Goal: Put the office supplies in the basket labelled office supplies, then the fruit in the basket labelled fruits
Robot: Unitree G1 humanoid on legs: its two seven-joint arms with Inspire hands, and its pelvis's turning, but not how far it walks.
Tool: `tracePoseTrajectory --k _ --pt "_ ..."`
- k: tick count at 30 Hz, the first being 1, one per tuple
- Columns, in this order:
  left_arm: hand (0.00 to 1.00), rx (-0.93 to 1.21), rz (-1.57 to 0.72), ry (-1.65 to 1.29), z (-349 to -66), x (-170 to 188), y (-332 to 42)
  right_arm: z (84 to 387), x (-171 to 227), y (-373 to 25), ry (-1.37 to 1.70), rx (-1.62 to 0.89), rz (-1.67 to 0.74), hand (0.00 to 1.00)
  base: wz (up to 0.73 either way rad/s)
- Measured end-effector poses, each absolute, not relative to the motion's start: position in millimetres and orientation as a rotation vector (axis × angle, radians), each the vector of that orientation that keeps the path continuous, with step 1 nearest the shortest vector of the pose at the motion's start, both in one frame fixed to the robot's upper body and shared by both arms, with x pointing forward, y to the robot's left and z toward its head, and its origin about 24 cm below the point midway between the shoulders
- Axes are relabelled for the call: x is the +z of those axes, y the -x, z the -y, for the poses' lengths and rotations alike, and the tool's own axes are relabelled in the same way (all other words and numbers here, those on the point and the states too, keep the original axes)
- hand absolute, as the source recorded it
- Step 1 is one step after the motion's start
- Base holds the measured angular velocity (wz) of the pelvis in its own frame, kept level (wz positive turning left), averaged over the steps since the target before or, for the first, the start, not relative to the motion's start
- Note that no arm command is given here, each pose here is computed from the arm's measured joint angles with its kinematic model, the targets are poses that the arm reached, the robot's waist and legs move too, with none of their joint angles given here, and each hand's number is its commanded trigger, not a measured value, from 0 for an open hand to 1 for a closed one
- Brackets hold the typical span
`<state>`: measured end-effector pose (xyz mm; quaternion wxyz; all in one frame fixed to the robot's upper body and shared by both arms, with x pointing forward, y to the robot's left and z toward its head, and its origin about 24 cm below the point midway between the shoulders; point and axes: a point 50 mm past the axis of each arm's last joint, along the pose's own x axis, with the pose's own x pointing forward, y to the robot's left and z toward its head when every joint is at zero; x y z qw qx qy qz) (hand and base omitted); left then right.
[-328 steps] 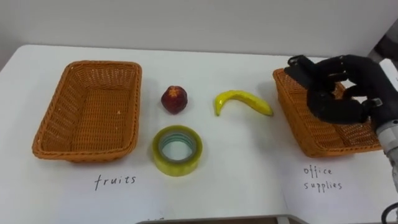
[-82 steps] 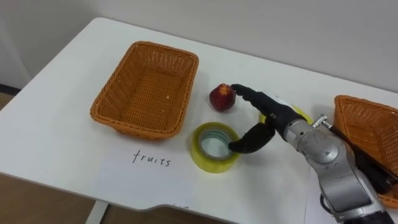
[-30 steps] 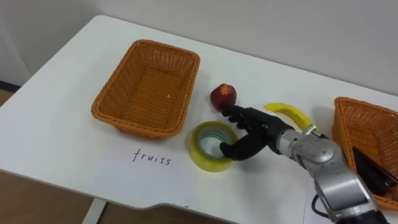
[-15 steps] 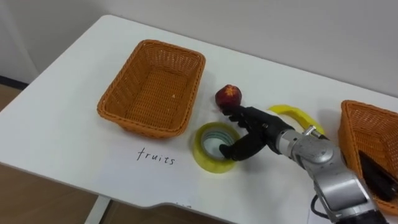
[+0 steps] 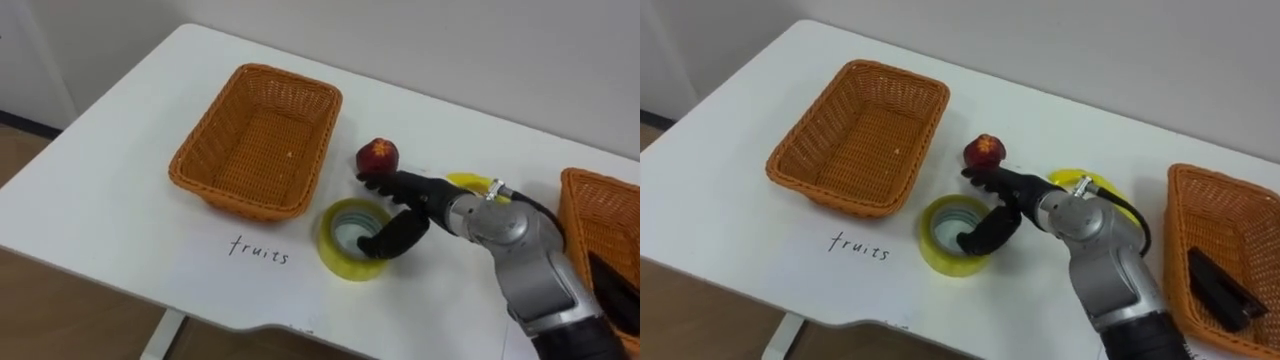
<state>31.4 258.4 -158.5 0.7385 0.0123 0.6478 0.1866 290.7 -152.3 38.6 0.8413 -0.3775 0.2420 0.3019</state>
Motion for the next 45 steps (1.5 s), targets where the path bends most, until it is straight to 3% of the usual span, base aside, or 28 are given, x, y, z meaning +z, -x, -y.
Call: tracePoseTrajectory --k 8,9,10,11,12,26,45 --pt "0.00 0.392 -1.379 -0.029 -265.4 -154.9 -50.8 151.0 41.5 -295.5 0.871 0.689 -0.573 0.00 0.02" --pt "0.00 0.390 -1.377 -0.028 -265.4 -154.8 -51.5 150.8 41.5 -295.8 0.873 0.692 -0.575 0.04 0.00" --pt "0.00 0.389 -1.377 -0.028 -265.4 -154.8 -51.6 150.3 41.5 -296.2 0.881 0.697 -0.580 0.30 0.00" --pt "0.00 0.388 -1.378 -0.028 -265.3 -154.9 -51.5 150.3 41.4 -296.1 0.888 0.699 -0.583 0.69 0.00" --pt "0.00 0.389 -1.378 -0.028 -265.2 -154.9 -51.3 150.3 41.4 -296.1 0.892 0.699 -0.583 1.00 0.00" --pt "0.00 0.389 -1.375 -0.035 -265.5 -154.7 -52.9 151.8 46.0 -302.3 1.068 0.617 -0.568 1.00 0.01" --pt "0.00 0.415 -1.355 -0.058 -268.3 -154.4 -59.5 151.5 42.7 -298.8 1.046 0.690 -0.611 1.00 -0.01"
